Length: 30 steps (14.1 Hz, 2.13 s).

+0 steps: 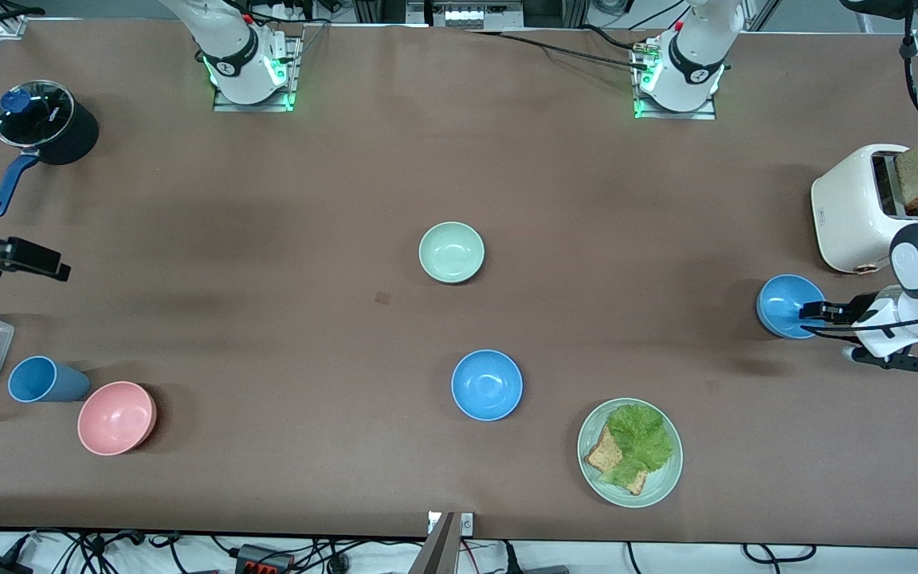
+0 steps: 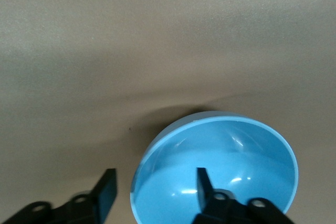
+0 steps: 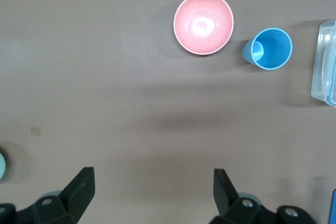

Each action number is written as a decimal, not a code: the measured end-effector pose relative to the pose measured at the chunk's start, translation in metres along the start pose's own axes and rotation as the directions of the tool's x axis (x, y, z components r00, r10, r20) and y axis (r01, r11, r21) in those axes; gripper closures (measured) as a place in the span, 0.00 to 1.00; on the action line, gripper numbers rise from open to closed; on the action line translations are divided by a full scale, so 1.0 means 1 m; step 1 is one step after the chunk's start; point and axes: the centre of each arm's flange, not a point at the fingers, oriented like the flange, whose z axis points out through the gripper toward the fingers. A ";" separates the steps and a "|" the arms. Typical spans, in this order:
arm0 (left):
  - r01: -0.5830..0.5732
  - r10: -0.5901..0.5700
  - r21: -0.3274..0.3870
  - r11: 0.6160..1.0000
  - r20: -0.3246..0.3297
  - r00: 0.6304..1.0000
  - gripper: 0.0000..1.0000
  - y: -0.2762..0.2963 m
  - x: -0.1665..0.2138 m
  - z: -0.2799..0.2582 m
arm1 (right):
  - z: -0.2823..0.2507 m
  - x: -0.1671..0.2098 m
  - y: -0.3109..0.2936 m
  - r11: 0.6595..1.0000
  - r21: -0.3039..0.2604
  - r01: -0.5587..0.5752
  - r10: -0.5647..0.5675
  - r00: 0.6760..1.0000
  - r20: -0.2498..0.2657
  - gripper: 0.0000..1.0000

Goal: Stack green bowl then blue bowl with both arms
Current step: 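Release the green bowl with the right gripper while the left gripper grasps the blue bowl, then lift the blue bowl off the table with the left gripper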

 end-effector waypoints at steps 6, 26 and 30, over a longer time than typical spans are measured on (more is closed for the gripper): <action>-0.014 0.014 -0.001 1.000 0.001 1.000 0.56 -0.002 -0.001 0.001 | 0.001 -0.006 0.008 1.000 -0.003 -0.004 0.004 1.000 0.013 0.00; -0.089 0.091 -0.084 0.992 0.019 0.996 0.95 -0.006 -0.003 0.000 | 0.029 -0.070 -0.007 0.996 -0.069 0.058 -0.059 0.998 -0.016 0.00; -0.100 0.108 -0.133 0.986 0.052 0.993 0.95 0.021 0.002 -0.039 | 0.024 -0.072 -0.010 0.995 -0.073 0.064 -0.066 0.998 -0.023 0.00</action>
